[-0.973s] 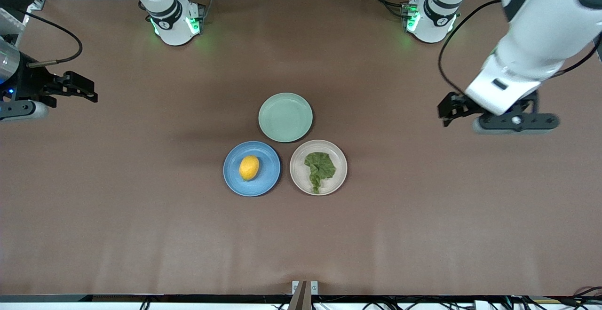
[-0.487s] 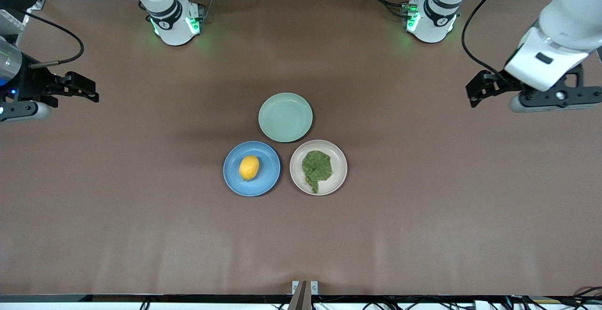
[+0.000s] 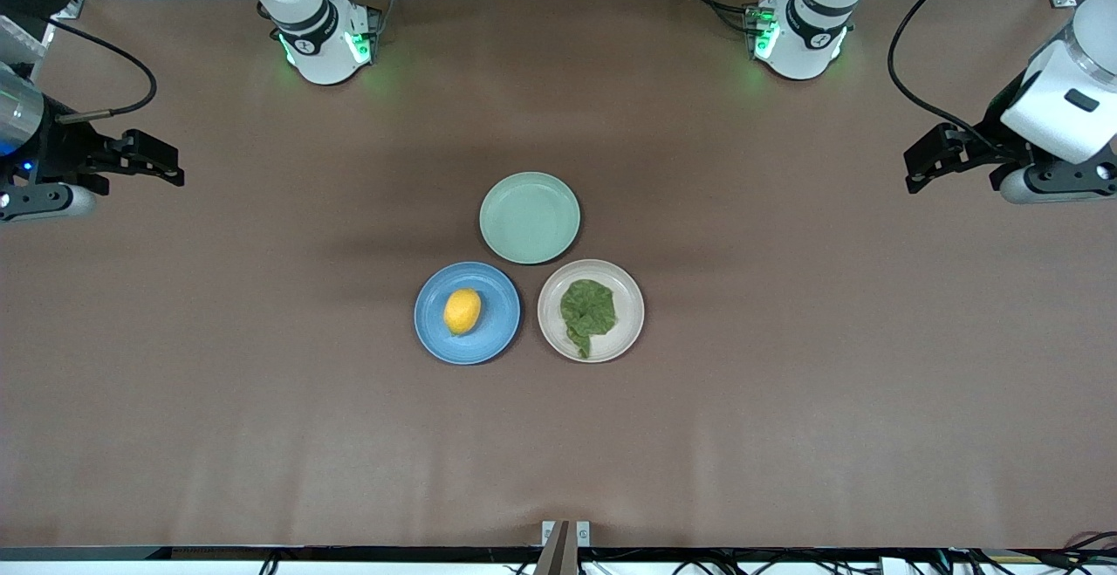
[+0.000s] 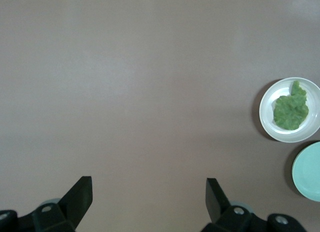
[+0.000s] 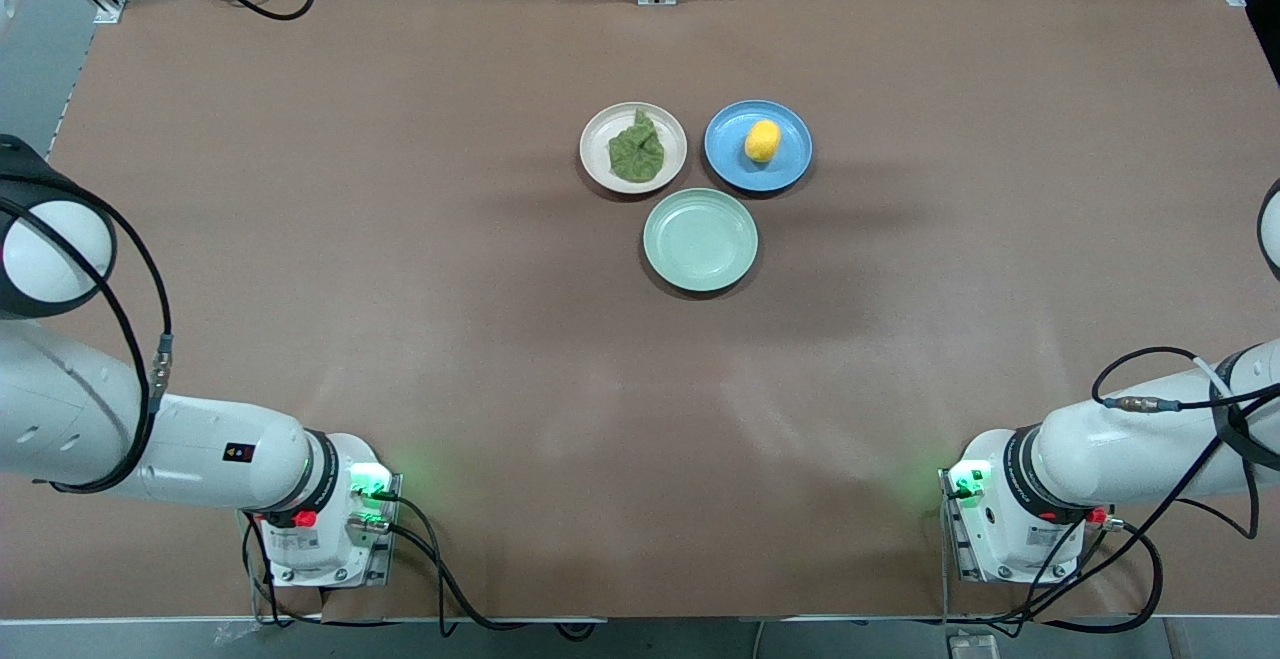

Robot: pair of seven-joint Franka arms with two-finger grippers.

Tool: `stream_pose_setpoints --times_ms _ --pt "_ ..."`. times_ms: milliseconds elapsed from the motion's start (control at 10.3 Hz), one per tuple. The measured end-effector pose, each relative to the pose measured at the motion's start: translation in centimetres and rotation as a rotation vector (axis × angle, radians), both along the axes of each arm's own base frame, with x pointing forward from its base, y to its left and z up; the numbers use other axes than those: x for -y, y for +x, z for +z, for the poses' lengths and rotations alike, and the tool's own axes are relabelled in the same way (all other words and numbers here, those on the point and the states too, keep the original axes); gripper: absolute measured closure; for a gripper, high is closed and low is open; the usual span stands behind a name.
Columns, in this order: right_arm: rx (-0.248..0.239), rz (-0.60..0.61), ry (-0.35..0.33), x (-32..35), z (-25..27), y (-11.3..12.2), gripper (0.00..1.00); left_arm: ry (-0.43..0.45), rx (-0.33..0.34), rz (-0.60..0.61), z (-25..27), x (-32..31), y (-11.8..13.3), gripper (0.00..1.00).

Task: Place lemon and lettuce in plates

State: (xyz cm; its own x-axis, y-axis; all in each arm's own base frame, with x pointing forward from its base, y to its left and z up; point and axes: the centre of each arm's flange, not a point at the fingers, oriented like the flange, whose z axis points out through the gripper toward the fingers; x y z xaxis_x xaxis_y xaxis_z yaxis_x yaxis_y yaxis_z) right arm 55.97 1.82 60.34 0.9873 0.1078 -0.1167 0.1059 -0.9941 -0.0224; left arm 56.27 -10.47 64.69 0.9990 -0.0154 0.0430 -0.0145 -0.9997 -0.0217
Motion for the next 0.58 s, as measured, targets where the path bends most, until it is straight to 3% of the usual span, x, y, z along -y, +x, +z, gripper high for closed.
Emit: stream_pose_setpoints --times_ms 584 --pt "0.007 -0.037 -0.001 2.1 -0.1 0.1 0.0 0.002 0.009 -0.015 1.8 -0.2 -1.6 0.0"
